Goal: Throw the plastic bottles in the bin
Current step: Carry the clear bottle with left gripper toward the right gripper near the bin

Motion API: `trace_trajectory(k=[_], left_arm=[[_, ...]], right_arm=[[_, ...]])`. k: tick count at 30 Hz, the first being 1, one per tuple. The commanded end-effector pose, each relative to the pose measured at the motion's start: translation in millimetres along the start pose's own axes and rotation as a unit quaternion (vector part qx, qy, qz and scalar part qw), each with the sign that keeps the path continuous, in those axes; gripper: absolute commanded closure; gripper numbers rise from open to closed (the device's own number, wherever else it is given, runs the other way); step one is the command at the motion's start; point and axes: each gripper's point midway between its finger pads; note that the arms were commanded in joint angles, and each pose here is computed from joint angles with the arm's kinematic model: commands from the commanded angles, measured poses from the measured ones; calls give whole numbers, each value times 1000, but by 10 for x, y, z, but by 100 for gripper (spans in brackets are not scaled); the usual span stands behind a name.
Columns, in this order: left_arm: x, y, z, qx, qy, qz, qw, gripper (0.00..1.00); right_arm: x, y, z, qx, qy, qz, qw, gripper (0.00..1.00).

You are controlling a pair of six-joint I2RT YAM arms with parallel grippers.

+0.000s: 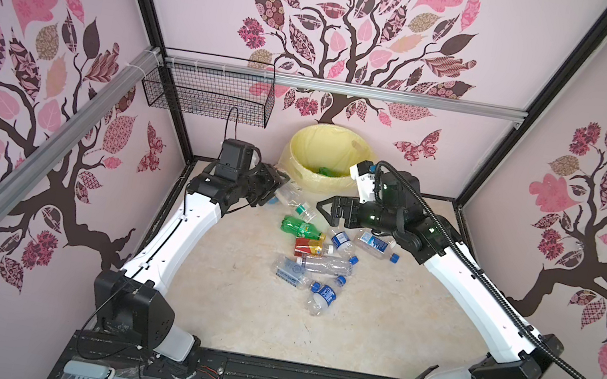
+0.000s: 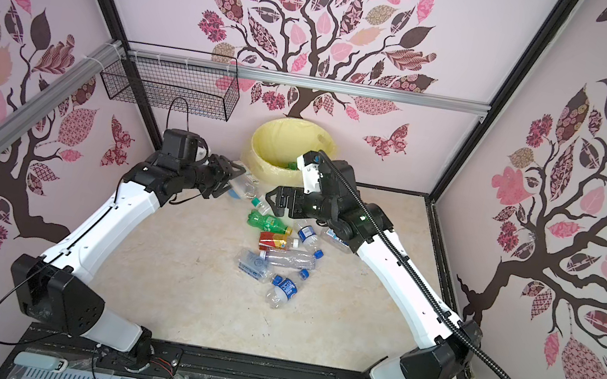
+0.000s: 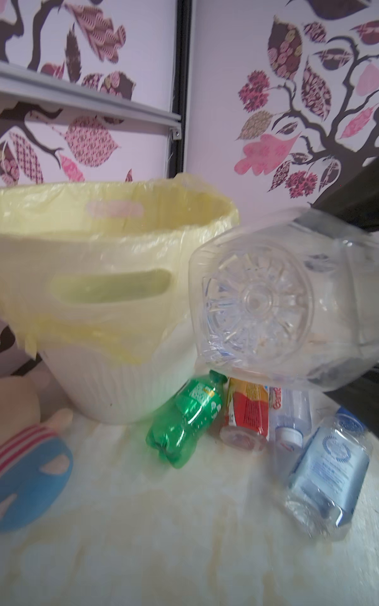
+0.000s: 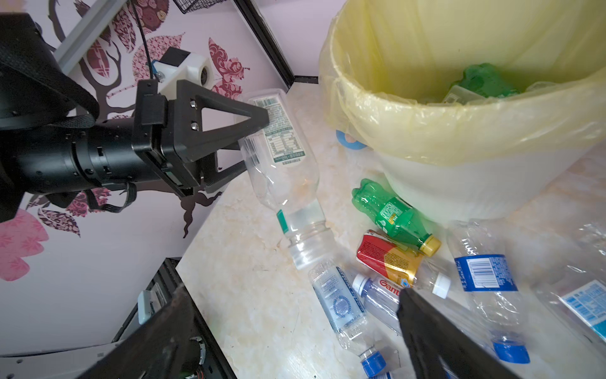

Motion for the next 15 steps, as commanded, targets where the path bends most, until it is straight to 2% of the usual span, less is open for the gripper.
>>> trace_trajectory(k=[1, 7, 15], left_arm=[[66, -415, 16, 60, 18, 7, 998, 52], [344, -745, 45, 95, 57, 29, 993, 51], [489, -854, 26, 120, 81, 16, 989, 51]], right_arm=[[-80, 72, 61, -17, 0, 9, 1000, 0], [-182, 54, 76, -26, -11, 23, 999, 0], [-130, -119, 153, 1, -10, 27, 1000, 3]])
Point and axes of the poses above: each gripper's point midway between its finger pads, its own z axis out along the fingers, its own y axis along the line the jaws close on, x = y × z, and after that the axes turned 1 degree about z, right-handed
